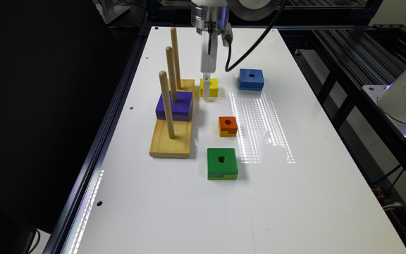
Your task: Pick up yellow block.
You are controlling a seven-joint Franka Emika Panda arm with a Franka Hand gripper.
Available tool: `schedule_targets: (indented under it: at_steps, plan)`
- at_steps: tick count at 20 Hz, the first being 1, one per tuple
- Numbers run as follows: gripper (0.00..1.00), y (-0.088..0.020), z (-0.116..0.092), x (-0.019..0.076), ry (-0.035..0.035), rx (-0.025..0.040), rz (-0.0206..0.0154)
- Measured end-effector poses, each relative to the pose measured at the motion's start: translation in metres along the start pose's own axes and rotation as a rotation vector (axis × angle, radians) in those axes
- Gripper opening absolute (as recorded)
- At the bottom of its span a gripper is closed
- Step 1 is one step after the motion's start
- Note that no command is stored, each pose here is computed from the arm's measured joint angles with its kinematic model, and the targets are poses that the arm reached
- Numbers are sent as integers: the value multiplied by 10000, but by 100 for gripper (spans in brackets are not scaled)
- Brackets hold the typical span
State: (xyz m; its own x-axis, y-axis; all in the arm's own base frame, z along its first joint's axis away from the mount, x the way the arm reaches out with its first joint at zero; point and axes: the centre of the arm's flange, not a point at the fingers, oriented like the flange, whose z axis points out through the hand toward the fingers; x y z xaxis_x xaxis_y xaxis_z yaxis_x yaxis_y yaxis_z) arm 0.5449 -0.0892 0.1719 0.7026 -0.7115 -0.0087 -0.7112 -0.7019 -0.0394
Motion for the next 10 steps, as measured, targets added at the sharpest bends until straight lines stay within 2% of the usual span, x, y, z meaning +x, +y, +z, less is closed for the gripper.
schedule_targets:
  at_steps: [6, 7, 10]
  plan:
    - [100, -1, 0, -1, 0, 0, -2]
    - [0, 3, 1, 1, -1, -3, 5]
    - [0, 3, 1, 1, -1, -3, 5]
